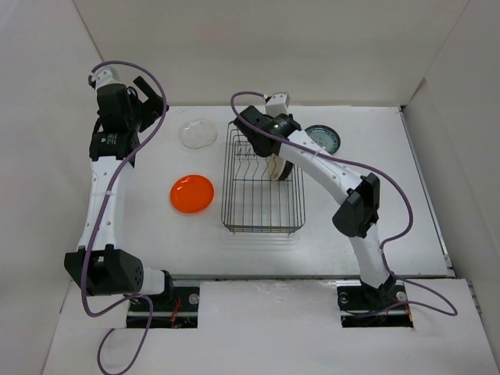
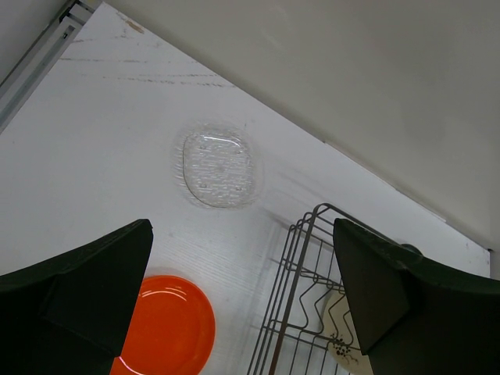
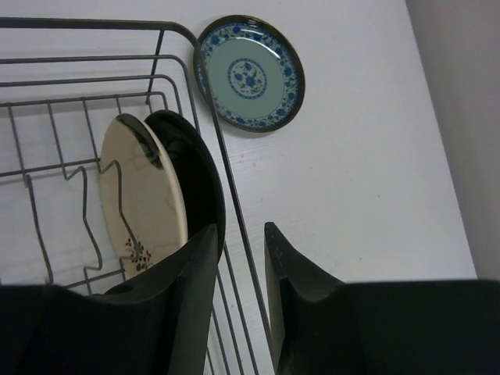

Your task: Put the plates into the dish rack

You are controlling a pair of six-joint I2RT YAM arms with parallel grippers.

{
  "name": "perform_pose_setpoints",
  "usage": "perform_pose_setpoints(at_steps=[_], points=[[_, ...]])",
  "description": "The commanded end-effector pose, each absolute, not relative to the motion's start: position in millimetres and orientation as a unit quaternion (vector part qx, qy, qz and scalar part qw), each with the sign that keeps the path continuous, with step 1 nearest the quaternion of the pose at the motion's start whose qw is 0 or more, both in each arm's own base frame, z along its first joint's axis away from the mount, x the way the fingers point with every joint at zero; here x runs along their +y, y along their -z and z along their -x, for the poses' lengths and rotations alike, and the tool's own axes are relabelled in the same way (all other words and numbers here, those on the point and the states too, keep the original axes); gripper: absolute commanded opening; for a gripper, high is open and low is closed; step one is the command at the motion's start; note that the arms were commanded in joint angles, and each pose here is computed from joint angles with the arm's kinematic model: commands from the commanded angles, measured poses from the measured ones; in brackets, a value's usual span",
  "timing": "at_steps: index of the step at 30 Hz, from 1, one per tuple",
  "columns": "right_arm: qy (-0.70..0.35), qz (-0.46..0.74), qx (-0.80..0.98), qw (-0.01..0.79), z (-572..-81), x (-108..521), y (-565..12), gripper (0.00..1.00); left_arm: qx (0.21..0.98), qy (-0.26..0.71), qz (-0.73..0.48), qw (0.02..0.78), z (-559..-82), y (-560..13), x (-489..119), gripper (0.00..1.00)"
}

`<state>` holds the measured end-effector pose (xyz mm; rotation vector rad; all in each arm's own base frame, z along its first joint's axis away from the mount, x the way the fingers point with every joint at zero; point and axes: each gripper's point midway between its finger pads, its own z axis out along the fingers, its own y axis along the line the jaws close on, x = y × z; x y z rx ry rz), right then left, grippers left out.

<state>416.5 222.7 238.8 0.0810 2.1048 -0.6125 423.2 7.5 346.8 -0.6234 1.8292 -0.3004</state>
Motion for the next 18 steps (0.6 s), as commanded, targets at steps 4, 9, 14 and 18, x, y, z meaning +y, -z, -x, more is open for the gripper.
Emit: perform_pose_setpoints(at_steps=[4, 9, 14, 18], points=[[0.069, -0.054, 0.875, 0.476, -428.1, 182.7, -283.2, 0.42, 0.761, 0.132, 0.259, 0.580, -419.5, -364.6, 7.8, 1.00], [-0.094, -0.067, 0.862, 0.493, -464.3, 125.4, -279.3, 0.58, 0.764, 0.144, 0.239, 0.582, -421.3, -365.1, 1.3, 1.00], [-0.131, -0.144, 0.882, 0.429, -486.5, 62.2, -209.0, 0.80, 0.766, 0.157, 0.229, 0.580, -421.9, -363.5, -4.4, 1.00], [-0.185, -0.153, 0.885, 0.399, -496.6, 54.2, -167.5, 0.82, 0.767, 0.165, 0.223, 0.578, -424.9, -362.5, -8.0, 1.00]])
